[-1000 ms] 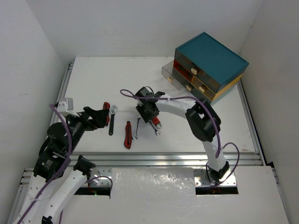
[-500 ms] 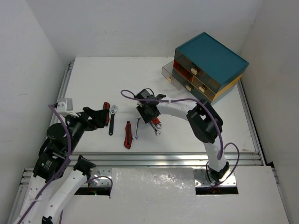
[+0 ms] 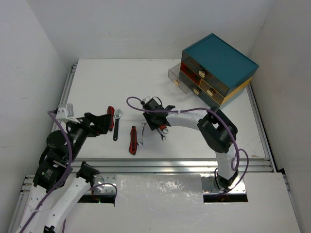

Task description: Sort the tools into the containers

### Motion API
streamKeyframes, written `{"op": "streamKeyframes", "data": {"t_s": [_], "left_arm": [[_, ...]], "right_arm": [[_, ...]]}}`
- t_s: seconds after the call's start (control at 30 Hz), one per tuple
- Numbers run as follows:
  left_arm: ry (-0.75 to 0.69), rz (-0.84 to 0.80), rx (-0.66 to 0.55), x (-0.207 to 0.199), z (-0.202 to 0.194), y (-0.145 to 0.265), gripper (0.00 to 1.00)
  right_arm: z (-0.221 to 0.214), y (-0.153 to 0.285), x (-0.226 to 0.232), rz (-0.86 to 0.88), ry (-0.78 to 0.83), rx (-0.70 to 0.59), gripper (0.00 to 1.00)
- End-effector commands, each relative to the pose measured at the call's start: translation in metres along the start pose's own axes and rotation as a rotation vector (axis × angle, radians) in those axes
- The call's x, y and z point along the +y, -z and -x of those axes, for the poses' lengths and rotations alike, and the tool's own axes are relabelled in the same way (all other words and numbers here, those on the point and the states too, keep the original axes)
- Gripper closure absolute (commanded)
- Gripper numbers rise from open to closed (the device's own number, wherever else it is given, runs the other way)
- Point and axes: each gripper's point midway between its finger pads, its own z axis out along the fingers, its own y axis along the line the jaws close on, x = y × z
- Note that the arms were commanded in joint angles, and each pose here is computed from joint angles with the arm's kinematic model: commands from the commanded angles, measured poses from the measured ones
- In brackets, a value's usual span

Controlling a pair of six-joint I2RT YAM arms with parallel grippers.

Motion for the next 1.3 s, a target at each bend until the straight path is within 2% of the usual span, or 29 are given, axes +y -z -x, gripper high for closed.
{"op": "streamKeyframes", "data": {"t_s": [0.0, 0.2, 0.4, 0.67, 0.87, 1.03, 1.13, 1.2, 1.27], "left_arm": [[-0.002, -0.011, -0.043, -0.002, 0.009, -0.001, 0.0], [0.001, -0.011, -0.052, -0.002, 0.011, 0.001, 0.0], [0.003, -0.007, -0.055, -0.001, 0.011, 0.002, 0.0], [0.004, -0.008, -0.062, -0.001, 0.013, 0.003, 0.0], [0.003, -0.012, -0.056, -0.002, 0.012, 0.002, 0.0], [0.004, -0.013, -0.062, -0.002, 0.013, 0.003, 0.0], [0.001, -0.017, -0.064, -0.003, 0.013, 0.004, 0.0], [0.001, -0.017, -0.064, -0.003, 0.013, 0.004, 0.0], [0.001, -0.015, -0.063, -0.002, 0.013, 0.004, 0.0]], "right_arm": [[-0.065, -0.002, 0.006, 0.049, -0.02, 0.18, 0.58], [-0.031, 0.023, 0.013, 0.066, -0.008, 0.084, 0.56], [-0.026, 0.027, 0.015, 0.065, 0.007, 0.076, 0.55], [-0.029, 0.006, 0.004, 0.013, 0.029, 0.153, 0.54], [-0.026, -0.013, -0.001, 0.042, 0.009, 0.233, 0.56], [-0.039, -0.022, -0.004, 0.053, -0.009, 0.308, 0.62], [-0.053, -0.023, -0.006, 0.039, 0.003, 0.363, 0.73], [-0.061, -0.021, -0.005, 0.031, 0.022, 0.392, 0.85], [-0.066, -0.017, -0.009, 0.005, 0.044, 0.399, 0.87]]}}
